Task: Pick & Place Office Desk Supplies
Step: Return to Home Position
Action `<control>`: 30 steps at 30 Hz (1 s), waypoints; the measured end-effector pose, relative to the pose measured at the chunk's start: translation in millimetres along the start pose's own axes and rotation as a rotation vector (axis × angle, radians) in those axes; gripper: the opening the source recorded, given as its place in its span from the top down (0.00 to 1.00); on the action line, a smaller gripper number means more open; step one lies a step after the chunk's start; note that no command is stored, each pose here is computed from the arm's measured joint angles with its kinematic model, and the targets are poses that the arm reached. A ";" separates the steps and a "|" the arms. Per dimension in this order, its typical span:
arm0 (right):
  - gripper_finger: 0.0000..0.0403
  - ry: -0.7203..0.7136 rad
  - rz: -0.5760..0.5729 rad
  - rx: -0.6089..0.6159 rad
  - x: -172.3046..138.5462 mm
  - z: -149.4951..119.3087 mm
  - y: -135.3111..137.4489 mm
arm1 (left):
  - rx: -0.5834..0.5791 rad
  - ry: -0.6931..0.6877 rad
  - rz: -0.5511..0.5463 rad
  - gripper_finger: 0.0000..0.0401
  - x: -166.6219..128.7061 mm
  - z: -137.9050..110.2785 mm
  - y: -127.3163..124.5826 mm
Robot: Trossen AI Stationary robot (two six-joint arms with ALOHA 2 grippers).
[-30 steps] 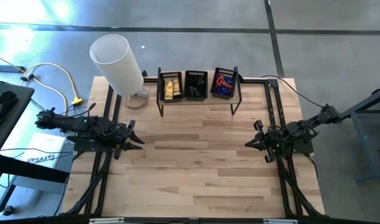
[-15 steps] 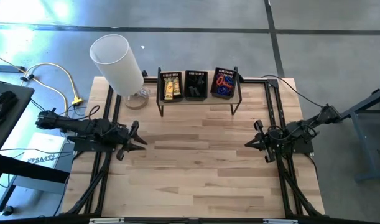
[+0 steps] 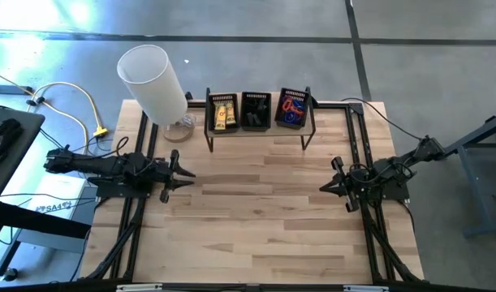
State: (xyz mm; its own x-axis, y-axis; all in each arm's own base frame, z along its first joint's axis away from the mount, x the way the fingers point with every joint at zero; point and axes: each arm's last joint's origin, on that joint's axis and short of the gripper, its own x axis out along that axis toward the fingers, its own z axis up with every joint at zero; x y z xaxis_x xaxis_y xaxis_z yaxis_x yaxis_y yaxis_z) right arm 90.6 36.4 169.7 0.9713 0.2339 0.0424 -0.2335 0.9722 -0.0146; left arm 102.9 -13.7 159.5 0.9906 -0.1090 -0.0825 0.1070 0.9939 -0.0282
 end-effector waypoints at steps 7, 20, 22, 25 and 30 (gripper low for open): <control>0.99 0.001 0.000 0.000 0.0 -0.3 0.0 | -0.039 0.016 0.016 0.75 0.1 -1.7 3.6; 1.00 0.001 0.000 0.000 0.1 -0.4 0.0 | -0.104 0.011 0.027 0.75 0.1 -1.5 4.8; 1.00 0.000 -0.001 0.000 0.1 -0.2 0.0 | -0.173 0.010 0.027 0.75 0.1 -1.5 4.8; 0.99 -0.001 -0.001 0.000 0.1 -0.3 0.0 | -0.216 0.009 0.028 0.75 0.1 -1.5 4.8; 1.00 -0.001 -0.001 0.000 0.1 -0.3 0.0 | -0.211 0.009 0.027 0.75 0.1 -1.5 4.8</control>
State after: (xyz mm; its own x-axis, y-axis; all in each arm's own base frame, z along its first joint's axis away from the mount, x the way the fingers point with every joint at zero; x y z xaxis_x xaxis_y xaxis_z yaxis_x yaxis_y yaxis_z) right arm 90.7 36.4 169.4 0.9715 0.2332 0.0435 -0.2328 0.9724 -0.0143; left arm 103.4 -9.0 157.9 0.9920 -0.0830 -0.0951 0.0588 0.9705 -0.2337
